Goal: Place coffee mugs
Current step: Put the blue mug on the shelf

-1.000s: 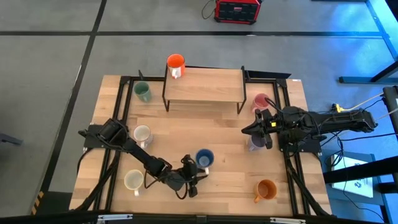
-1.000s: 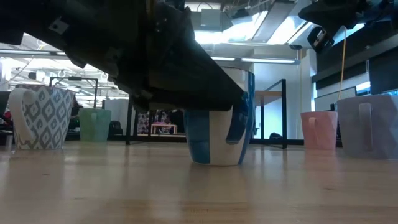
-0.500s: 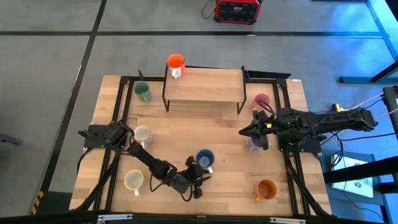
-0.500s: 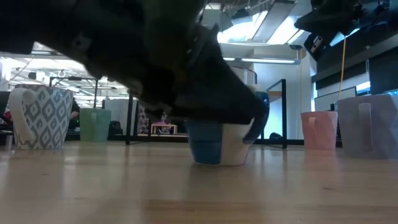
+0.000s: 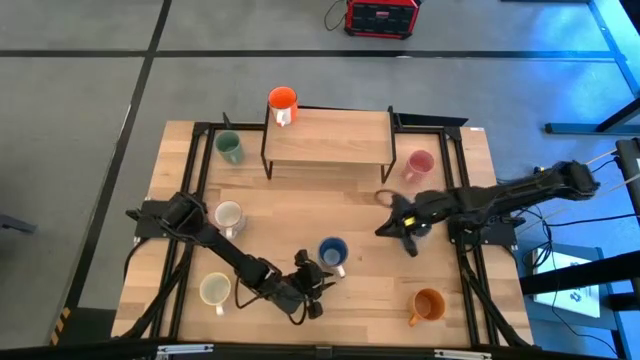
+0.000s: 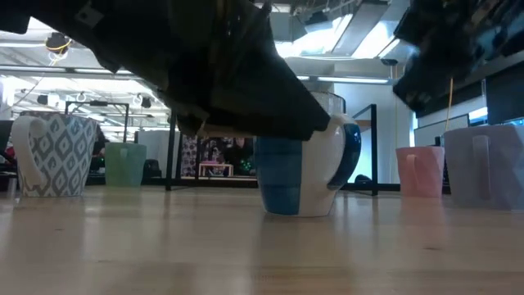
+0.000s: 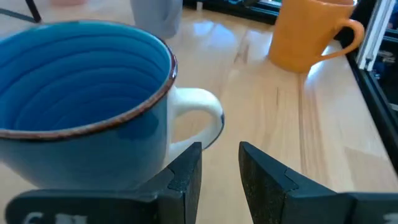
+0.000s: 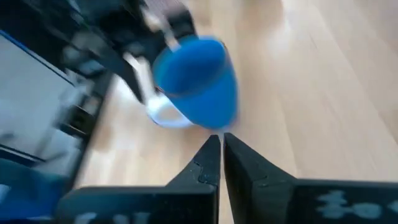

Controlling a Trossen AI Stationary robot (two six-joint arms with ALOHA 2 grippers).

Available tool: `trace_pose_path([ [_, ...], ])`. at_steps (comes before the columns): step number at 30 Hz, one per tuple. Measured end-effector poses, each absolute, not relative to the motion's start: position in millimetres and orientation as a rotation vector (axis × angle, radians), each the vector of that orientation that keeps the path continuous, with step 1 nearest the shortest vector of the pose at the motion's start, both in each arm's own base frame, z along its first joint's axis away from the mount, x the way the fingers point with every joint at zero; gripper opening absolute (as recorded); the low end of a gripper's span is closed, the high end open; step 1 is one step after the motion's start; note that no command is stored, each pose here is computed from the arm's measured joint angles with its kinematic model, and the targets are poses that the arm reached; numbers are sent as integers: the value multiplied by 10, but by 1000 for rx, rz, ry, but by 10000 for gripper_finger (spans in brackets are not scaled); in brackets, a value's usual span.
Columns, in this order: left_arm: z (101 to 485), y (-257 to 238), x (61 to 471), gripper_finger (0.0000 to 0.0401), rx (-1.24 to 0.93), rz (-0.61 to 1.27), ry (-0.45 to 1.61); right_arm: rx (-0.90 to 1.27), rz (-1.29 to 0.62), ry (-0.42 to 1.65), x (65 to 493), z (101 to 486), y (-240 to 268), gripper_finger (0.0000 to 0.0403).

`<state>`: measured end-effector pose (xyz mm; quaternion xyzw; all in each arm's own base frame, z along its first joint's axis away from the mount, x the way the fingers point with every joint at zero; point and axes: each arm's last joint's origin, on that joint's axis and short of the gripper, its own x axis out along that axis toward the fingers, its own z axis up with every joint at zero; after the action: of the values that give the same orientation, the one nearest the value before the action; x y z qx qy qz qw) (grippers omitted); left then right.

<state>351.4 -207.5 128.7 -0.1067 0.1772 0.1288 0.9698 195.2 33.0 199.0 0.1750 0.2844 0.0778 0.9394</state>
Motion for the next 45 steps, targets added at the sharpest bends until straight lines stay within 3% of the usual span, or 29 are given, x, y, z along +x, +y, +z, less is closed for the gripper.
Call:
trace_pose_path([
  [10,1320,-2102,3347,100,-280,309,464,345,126,703,2357,1574,463,7],
  [24,1385,-1899,3388,100,-215,454,429,307,114,709,2686,1621,516,7],
  [39,1515,-1799,3381,100,-186,537,386,319,332,695,2731,1724,584,7],
  [42,1647,-1793,3354,100,-228,485,403,312,325,691,2747,1749,584,7],
  [45,1775,-1868,3314,100,-308,316,472,308,306,712,2747,1750,579,7],
])
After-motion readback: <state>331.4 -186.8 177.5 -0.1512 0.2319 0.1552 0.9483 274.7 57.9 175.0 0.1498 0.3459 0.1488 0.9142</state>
